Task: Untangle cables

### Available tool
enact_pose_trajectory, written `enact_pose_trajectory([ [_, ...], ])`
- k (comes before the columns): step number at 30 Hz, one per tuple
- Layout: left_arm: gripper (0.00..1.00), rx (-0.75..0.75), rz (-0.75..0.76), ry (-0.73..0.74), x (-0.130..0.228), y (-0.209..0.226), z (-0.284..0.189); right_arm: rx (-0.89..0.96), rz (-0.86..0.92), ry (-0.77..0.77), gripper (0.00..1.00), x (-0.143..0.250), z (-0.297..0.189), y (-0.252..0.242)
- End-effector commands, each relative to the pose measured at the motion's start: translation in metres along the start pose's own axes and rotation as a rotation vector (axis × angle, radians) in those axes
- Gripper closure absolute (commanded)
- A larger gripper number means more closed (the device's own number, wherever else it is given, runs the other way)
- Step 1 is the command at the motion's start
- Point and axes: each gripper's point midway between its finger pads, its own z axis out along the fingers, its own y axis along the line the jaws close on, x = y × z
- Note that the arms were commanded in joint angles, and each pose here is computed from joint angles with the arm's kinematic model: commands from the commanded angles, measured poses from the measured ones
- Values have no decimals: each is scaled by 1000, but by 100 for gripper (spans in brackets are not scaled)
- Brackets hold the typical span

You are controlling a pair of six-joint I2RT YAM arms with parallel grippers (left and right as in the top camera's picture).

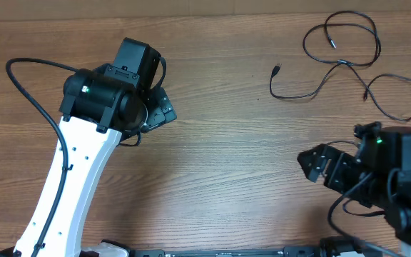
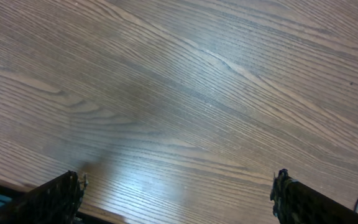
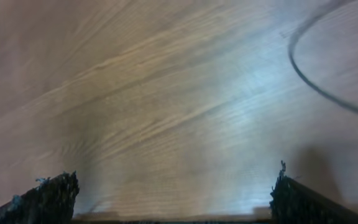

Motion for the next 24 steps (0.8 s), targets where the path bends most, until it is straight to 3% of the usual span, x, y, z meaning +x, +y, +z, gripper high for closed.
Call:
enact_pose_trajectory([
  [1, 0, 17, 13, -18, -4, -1, -6, -51, -67, -49, 0, 3, 2, 8],
  [24, 1, 17, 13, -18, -4, -1, -6, -177, -271, -415, 0, -28, 42, 2],
])
